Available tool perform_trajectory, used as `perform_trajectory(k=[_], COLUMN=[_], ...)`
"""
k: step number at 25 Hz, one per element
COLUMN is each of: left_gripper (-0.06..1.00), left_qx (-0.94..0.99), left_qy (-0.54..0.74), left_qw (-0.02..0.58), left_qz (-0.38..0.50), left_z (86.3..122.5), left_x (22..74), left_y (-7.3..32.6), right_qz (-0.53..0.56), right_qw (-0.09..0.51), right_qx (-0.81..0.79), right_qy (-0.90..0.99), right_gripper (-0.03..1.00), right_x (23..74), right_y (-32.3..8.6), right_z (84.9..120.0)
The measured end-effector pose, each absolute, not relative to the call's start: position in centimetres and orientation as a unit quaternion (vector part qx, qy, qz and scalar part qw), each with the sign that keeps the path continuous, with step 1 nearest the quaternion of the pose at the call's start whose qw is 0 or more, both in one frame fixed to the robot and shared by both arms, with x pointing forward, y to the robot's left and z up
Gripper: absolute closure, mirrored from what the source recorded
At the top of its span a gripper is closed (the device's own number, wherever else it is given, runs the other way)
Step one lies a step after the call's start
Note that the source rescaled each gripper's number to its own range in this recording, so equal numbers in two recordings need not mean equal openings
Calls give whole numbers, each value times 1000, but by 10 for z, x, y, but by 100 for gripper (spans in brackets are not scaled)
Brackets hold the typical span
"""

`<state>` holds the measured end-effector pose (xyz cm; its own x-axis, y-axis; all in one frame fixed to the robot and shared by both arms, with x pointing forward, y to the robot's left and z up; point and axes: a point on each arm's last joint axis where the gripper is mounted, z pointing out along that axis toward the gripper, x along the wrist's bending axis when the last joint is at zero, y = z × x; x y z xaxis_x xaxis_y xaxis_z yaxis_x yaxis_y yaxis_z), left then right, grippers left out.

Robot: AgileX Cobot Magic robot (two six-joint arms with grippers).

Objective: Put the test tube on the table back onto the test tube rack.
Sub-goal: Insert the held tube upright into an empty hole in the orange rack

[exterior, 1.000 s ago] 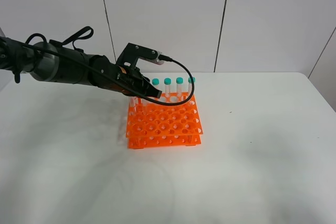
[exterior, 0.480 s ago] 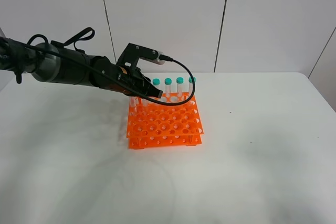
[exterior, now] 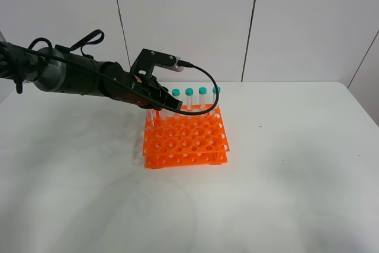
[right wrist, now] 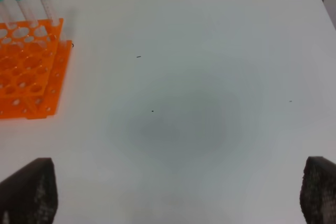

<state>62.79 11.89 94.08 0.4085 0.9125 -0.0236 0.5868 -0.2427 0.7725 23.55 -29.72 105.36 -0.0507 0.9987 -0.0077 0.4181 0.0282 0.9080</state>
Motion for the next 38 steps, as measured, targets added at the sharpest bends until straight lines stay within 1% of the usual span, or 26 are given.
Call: perform_trajectory(k=[3,4,5,6,11,12,14,17,20,30,35,38], left_gripper=[94,93,89,84,37,32,26,23,23,23,23,23], left_qx=[756,755,756,756,756,756,756,755,752,730,745,757], left_qy=[496,497,497,497,496,496,496,496,494,473,484,500], left_qw=[364,364,364,364,364,364,365,366,372,420,395,366], left_qz=[224,223,223,223,222,223,223,224,227,260,235,206], left_z=[941,941,941,941,941,941,942,943,952,1008,1021,1033], left_x=[628,628,628,628,628,628,628,628,626,616,622,628], left_y=[119,119,119,119,119,119,119,119,120,125,134,146], right_qz=[388,388,388,388,388,388,388,388,388,389,389,389], right_qw=[374,374,374,374,374,374,374,374,374,374,374,374], right_qx=[579,579,579,579,579,579,579,579,579,579,579,579], right_qy=[612,612,612,612,612,612,612,612,612,612,612,612], right_gripper=[-3,-3,-3,-3,-3,-3,-3,-3,-3,-3,-3,-3], right_x=[235,235,235,235,235,235,235,235,235,236,236,236], right_y=[-297,-297,-297,-297,-297,-297,-297,-297,-297,-297,-297,-297], right_z=[1054,1054,1054,1054,1054,1054,1054,1054,1054,1054,1054,1054])
